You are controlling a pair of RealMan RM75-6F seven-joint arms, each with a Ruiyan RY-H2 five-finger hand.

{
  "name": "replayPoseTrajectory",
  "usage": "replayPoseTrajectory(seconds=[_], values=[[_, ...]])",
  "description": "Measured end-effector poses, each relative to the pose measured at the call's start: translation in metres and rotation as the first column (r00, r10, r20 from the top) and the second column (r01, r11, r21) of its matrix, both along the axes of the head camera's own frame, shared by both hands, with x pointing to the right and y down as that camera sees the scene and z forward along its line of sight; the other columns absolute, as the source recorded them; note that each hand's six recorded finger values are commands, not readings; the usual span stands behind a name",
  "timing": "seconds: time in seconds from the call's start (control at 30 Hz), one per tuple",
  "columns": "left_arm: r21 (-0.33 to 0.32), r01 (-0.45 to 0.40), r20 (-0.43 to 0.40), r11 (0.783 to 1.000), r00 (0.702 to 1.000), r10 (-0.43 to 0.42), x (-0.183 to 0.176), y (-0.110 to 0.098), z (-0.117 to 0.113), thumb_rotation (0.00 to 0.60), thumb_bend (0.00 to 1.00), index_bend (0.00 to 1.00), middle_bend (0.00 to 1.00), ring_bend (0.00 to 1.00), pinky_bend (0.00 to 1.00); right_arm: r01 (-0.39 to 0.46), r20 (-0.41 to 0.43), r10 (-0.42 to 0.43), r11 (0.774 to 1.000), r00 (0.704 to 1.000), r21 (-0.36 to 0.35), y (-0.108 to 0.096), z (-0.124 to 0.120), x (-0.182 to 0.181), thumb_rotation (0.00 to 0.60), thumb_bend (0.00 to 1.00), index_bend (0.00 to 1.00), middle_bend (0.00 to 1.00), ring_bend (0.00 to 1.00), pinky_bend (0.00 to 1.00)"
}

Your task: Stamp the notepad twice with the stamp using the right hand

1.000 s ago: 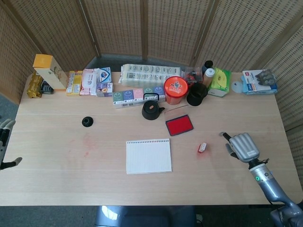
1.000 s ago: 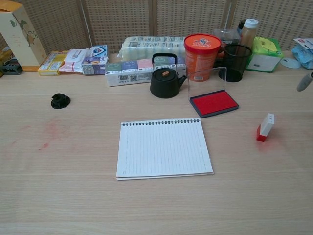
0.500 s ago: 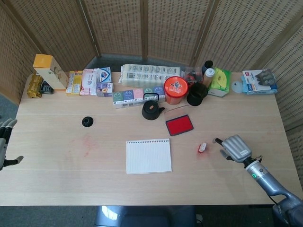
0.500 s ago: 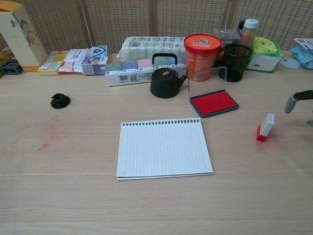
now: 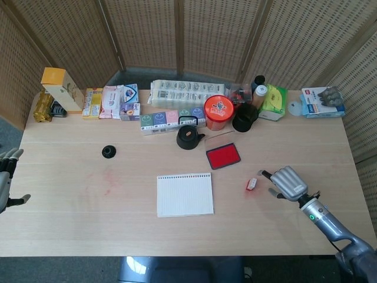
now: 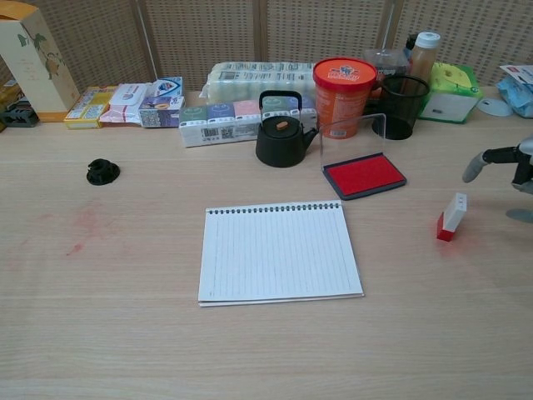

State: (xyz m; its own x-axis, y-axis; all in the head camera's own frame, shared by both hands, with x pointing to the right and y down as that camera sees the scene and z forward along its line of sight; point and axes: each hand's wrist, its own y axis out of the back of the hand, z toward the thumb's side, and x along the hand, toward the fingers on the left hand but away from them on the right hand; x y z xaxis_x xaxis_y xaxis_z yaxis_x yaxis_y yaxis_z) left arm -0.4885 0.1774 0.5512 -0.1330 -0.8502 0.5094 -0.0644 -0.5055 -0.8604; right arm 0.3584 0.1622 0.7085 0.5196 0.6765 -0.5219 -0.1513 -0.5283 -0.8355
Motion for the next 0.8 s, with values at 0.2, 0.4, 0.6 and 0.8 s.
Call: replayPoseTrajectory(seconds=[0.2,0.4,0.6,0.8], values=[[-0.002,-0.002,0.001,1.000,1.000,0.002,0.001,0.000,0.001,0.600,0.00,0.00,0.00,0.04,0.11,0.015,0.013,-0.015,1.000,1.000,-0.009,0.001,0.009,-0.012,0.600,0.34,0.27,0.93,1.00,1.00],[-0.007,0.008,-0.001,1.000,1.000,-0.008,-0.001,0.000,0.001,0.600,0.00,0.00,0.00,0.04,0.11,0.014,0.016,-0.014,1.000,1.000,-0.010,0.001,0.015,-0.018,0.600,0.33,0.27,0.93,1.00,1.00],[-0.013,0.006,-0.006,1.000,1.000,-0.006,-0.001,0.001,0.000,0.600,0.00,0.00,0.00,0.04,0.11,-0.011,0.029,0.011,1.000,1.000,-0.002,-0.002,0.018,-0.023,0.600,0.33,0.27,0.93,1.00,1.00],[-0.022,-0.005,-0.009,1.000,1.000,0.005,0.001,0.002,0.001,0.600,0.00,0.00,0.00,0.04,0.11,-0.049,0.049,0.049,0.999,0.998,-0.005,-0.003,0.022,-0.028,0.600,0.33,0.27,0.93,1.00,1.00]])
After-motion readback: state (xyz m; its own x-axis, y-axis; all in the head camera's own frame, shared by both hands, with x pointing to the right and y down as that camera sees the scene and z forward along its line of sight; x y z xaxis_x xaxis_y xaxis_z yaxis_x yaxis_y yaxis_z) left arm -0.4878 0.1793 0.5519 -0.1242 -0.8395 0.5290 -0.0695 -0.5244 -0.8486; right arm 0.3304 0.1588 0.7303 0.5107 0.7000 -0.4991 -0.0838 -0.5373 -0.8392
